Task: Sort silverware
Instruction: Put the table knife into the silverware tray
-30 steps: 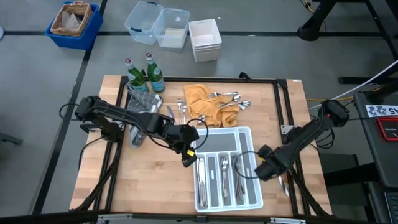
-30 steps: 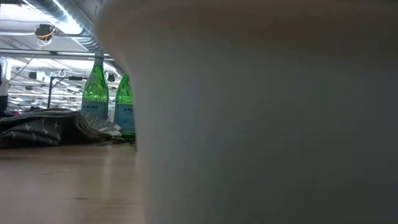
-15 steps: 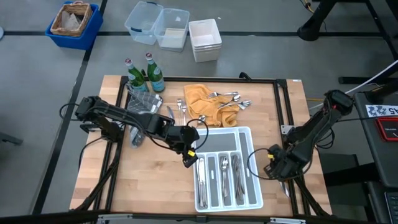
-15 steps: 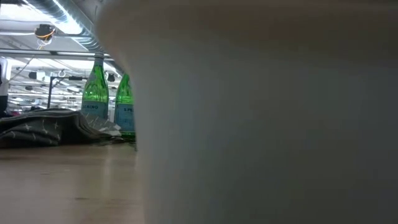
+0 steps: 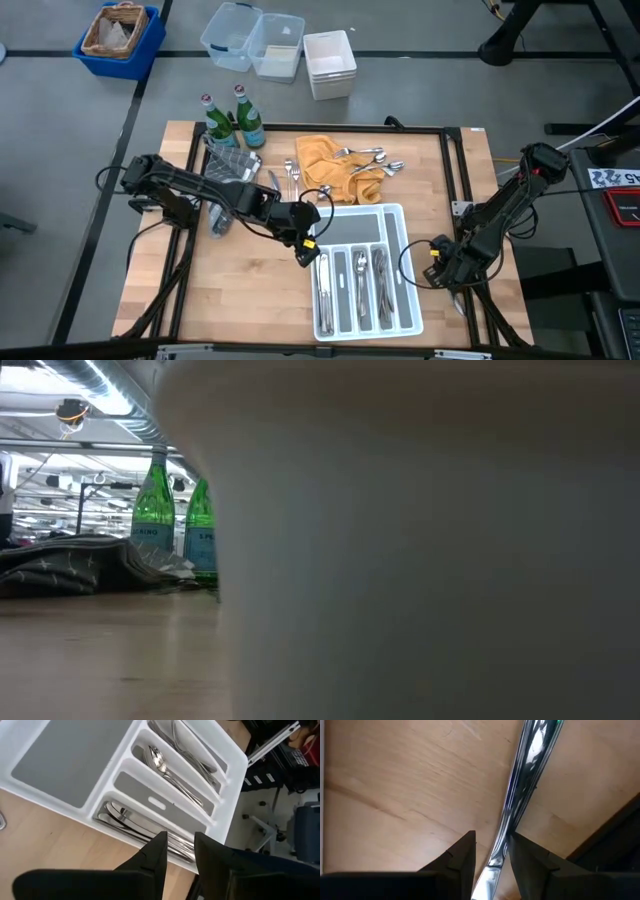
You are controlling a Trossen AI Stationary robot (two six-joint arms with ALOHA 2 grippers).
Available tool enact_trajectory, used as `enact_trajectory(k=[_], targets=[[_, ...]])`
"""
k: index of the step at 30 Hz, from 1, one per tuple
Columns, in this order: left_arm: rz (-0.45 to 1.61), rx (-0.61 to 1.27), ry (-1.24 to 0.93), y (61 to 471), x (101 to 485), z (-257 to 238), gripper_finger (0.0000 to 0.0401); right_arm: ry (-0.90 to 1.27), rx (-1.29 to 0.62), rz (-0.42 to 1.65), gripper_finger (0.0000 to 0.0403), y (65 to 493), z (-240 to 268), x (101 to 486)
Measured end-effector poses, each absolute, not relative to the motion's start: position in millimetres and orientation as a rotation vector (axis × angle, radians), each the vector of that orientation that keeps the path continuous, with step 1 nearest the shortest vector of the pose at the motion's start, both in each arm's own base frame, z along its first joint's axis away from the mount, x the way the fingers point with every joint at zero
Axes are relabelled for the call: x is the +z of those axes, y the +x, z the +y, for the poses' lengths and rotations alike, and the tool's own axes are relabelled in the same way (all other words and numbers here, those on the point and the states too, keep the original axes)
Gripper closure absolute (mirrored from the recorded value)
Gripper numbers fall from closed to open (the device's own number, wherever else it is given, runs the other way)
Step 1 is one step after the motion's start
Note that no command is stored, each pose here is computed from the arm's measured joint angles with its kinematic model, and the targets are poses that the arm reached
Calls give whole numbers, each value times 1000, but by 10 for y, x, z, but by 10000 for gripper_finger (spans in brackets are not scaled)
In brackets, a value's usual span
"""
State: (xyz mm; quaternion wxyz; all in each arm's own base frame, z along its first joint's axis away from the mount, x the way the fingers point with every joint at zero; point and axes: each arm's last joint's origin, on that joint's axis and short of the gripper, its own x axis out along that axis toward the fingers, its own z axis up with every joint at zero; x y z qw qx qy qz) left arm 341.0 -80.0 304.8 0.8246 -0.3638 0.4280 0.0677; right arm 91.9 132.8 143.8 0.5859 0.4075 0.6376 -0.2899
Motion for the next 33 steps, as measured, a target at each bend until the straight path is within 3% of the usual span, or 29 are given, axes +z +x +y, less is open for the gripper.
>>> enact_trajectory(k=[33], targets=[[893,179,-778,3425,3048,-728,315,909,-715,1523,281,901,1316,1424]])
